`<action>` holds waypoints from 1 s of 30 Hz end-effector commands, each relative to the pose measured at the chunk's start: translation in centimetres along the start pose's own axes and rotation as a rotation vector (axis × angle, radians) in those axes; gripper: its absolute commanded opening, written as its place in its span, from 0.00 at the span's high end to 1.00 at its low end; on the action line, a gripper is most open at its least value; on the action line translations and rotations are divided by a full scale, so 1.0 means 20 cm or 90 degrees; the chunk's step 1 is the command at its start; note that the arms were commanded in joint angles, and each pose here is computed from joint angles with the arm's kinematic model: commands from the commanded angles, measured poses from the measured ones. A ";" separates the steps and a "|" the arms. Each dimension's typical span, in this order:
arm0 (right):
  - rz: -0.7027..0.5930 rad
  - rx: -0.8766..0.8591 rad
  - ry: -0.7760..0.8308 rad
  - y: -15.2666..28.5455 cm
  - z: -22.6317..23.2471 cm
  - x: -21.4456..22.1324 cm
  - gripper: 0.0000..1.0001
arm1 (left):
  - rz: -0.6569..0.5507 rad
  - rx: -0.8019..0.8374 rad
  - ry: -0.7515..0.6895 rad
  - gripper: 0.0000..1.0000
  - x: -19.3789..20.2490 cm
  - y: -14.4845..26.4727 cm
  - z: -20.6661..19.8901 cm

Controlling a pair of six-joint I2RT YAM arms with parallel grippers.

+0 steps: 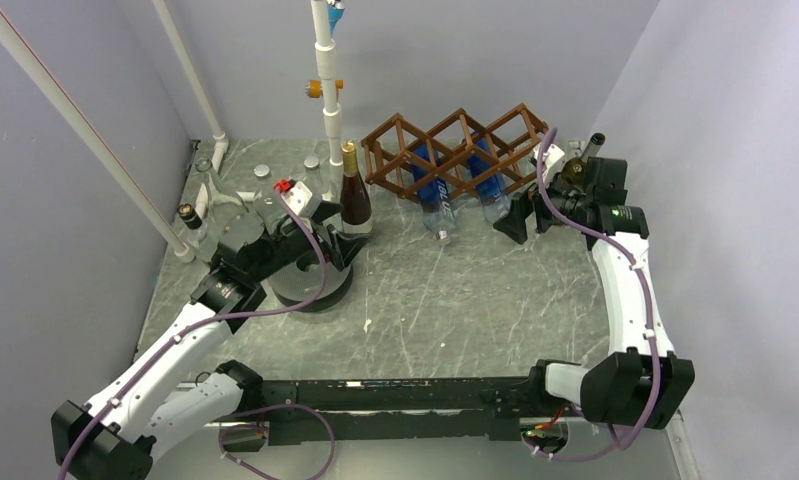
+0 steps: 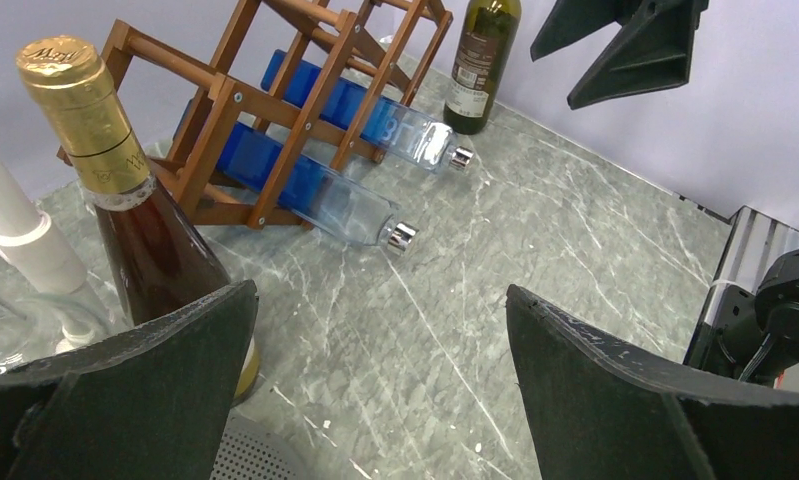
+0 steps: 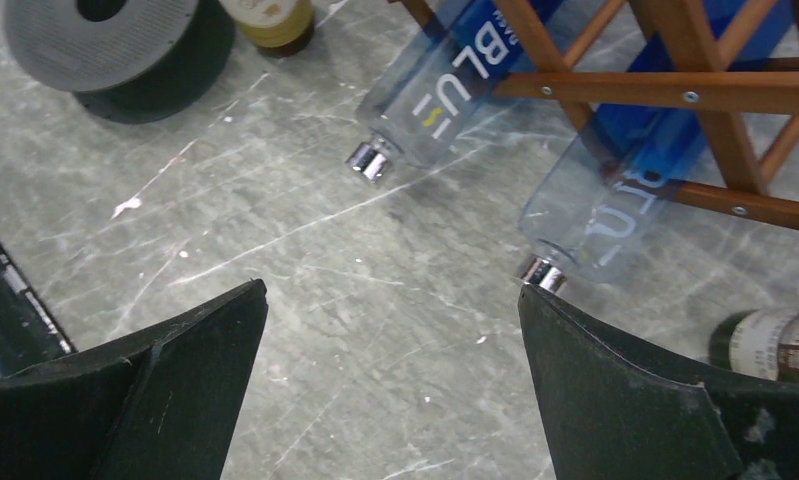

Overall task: Take the wine bottle off the wine rack
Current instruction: Pick up the wine bottle from the wine rack.

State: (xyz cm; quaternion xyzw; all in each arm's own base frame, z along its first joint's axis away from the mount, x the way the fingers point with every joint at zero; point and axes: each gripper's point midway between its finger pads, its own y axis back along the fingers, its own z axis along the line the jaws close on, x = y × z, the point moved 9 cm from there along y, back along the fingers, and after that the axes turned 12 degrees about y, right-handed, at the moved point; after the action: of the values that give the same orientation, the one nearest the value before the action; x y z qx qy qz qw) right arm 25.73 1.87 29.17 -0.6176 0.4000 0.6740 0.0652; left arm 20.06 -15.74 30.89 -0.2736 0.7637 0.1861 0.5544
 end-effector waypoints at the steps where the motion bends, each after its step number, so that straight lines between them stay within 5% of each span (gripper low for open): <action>1: -0.015 0.085 0.040 0.01 -0.10 -0.10 0.00 | -0.033 -0.003 -0.005 0.00 -0.08 0.02 -0.02; 30: 0.117 0.281 -0.110 -0.54 -0.37 0.18 0.00 | -0.030 -0.029 -0.019 0.00 -0.07 0.02 0.00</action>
State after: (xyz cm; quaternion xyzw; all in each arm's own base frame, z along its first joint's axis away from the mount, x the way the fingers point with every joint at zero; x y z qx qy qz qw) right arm 35.12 2.81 20.88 -0.4979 0.5789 0.6356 0.1141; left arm 20.28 -15.33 30.46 -0.2870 0.7594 0.2117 0.5442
